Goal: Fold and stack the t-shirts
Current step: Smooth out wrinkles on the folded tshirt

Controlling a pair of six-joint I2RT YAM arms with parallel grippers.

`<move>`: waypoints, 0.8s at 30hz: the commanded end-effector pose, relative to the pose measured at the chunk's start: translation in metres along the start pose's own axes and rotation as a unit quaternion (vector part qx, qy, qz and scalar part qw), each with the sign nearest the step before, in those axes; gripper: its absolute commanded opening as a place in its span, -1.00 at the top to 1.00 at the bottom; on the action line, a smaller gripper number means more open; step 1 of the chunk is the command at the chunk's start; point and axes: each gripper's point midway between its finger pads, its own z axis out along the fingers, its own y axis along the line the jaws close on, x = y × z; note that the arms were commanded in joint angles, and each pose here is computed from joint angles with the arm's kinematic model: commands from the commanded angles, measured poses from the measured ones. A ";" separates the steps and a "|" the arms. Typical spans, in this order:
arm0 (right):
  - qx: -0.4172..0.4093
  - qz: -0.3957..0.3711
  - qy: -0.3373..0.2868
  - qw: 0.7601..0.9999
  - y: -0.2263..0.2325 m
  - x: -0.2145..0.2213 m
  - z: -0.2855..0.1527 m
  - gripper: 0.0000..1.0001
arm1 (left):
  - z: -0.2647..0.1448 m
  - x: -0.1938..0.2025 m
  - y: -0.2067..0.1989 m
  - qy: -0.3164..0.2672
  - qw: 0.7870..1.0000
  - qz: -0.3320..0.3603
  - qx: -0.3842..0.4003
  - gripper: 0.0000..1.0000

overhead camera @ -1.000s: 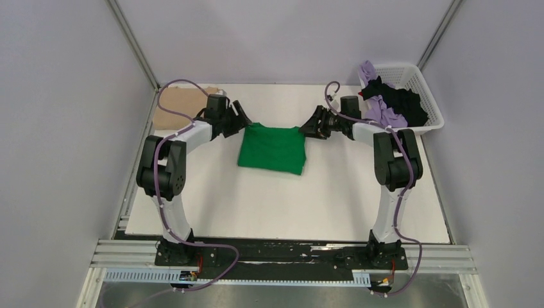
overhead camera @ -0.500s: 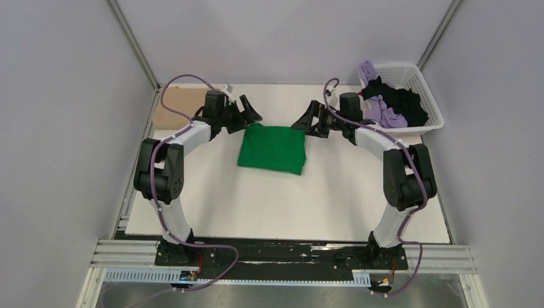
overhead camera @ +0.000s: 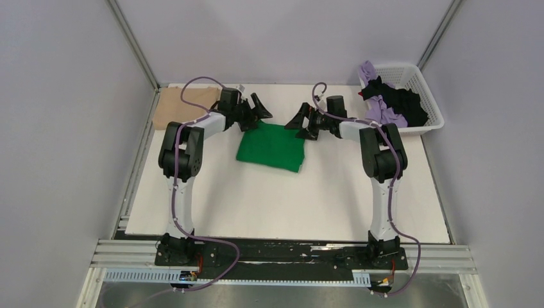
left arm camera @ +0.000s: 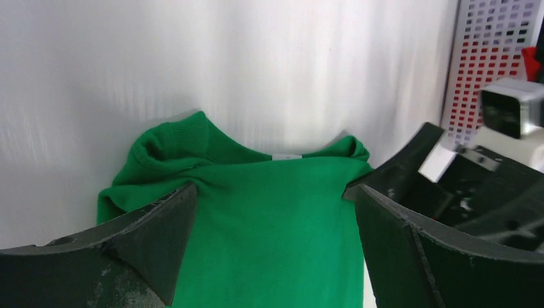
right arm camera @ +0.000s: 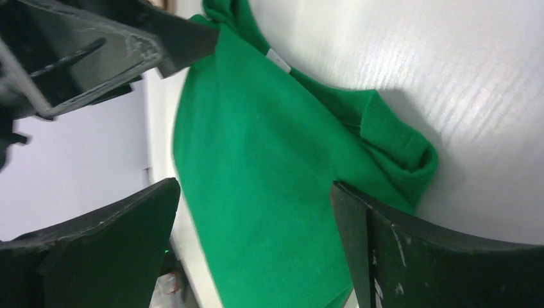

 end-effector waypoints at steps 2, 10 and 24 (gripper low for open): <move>0.030 0.068 -0.006 0.997 -0.052 -0.008 0.009 -1.00 | 0.018 0.012 0.040 0.024 0.997 -0.036 -0.071 -1.00; 0.046 0.071 -0.006 0.996 -0.056 0.006 -0.002 -1.00 | -0.013 0.024 0.060 0.013 0.990 -0.027 -0.136 -1.00; 0.089 -0.037 -0.134 0.986 0.033 -0.029 -0.095 -1.00 | -0.100 -0.004 0.026 -0.039 0.974 0.087 -0.205 -1.00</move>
